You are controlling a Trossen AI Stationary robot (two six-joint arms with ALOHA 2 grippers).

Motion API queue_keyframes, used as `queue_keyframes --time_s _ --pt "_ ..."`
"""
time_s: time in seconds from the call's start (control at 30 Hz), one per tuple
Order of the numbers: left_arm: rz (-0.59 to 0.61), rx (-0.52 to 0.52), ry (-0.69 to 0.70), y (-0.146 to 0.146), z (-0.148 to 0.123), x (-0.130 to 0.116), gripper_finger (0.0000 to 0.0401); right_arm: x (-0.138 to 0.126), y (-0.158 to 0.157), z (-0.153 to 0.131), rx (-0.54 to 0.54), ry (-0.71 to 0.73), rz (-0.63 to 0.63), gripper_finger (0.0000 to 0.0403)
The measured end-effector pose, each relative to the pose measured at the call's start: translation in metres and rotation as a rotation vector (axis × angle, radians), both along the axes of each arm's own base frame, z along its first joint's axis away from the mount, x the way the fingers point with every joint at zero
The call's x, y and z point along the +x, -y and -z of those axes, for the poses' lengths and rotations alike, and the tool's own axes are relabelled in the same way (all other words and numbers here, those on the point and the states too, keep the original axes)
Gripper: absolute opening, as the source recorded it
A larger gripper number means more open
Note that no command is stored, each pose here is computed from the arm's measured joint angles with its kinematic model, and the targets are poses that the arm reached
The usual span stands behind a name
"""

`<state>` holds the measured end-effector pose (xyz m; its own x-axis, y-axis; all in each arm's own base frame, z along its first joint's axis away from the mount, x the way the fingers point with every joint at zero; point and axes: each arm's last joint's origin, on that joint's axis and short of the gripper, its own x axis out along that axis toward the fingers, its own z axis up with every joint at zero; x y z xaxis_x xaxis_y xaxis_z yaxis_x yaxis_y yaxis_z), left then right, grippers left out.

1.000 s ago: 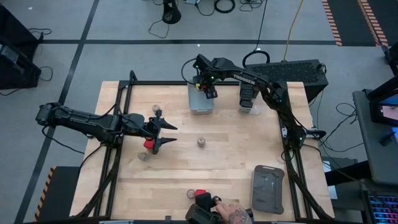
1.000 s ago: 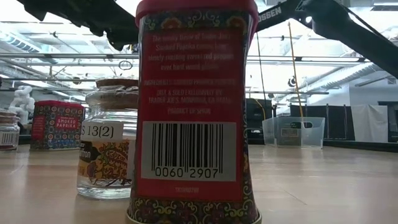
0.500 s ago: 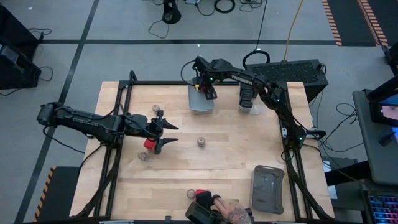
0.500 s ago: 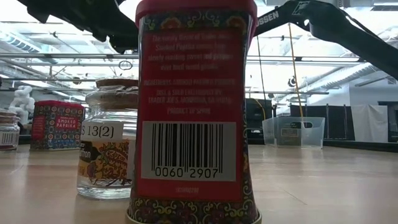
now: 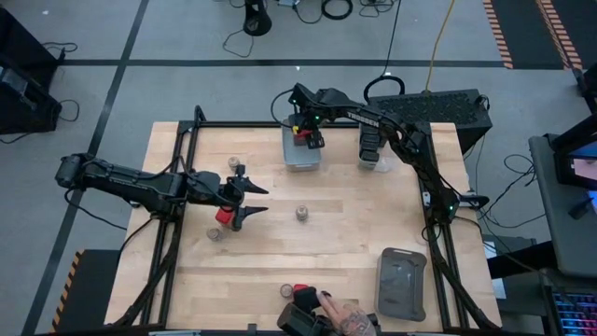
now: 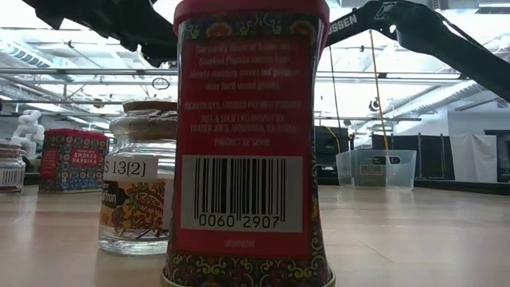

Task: Sort spices by type
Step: Put the red seasoning can into the gray bin

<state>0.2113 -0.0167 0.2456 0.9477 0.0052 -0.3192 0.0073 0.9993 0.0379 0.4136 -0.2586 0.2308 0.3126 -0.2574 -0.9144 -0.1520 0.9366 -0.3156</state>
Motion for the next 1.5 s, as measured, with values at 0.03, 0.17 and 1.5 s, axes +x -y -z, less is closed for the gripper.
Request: queue_keyframes --time_s 0.03,0.17,1.5 --pt "0.000 0.000 0.000 0.000 0.000 0.000 0.0231 0.000 0.000 0.000 0.000 0.000 0.000 0.0264" --pt "0.000 0.000 0.000 0.000 0.000 0.000 0.0231 0.000 0.000 0.000 -0.002 0.001 0.001 0.0273" --pt "0.000 -0.001 0.000 0.000 0.000 0.000 0.0231 0.013 -0.013 0.009 0.149 0.097 0.095 0.0001"
